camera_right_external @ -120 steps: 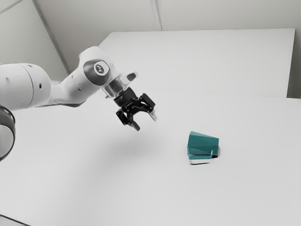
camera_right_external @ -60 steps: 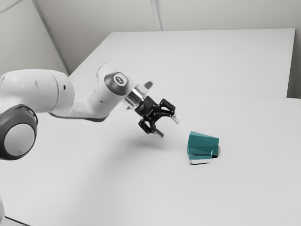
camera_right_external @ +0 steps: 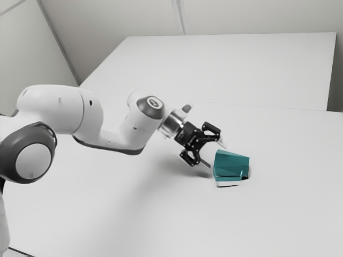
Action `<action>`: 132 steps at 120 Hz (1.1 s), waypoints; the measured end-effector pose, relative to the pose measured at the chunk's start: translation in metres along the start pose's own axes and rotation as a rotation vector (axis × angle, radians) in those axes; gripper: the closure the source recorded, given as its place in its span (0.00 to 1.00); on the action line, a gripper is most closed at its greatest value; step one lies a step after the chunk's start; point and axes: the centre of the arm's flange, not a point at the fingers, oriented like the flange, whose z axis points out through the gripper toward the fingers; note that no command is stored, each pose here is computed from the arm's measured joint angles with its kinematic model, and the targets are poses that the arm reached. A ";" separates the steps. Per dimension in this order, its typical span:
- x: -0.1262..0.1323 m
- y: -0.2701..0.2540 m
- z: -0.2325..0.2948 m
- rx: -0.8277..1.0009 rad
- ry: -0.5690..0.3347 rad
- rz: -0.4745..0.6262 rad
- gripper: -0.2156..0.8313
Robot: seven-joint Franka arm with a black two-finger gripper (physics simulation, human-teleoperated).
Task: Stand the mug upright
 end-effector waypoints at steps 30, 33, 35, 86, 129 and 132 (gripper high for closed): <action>0.013 -0.006 0.019 -0.024 0.027 -0.034 0.21; 0.014 -0.006 0.020 -0.026 0.031 -0.036 0.21; 0.015 -0.006 0.020 -0.027 0.032 -0.037 0.21; 0.015 0.012 0.023 -0.032 0.071 -0.006 0.72; 0.015 0.035 0.017 -0.036 0.099 0.032 0.92; 0.015 0.036 0.017 -0.035 0.099 0.034 0.93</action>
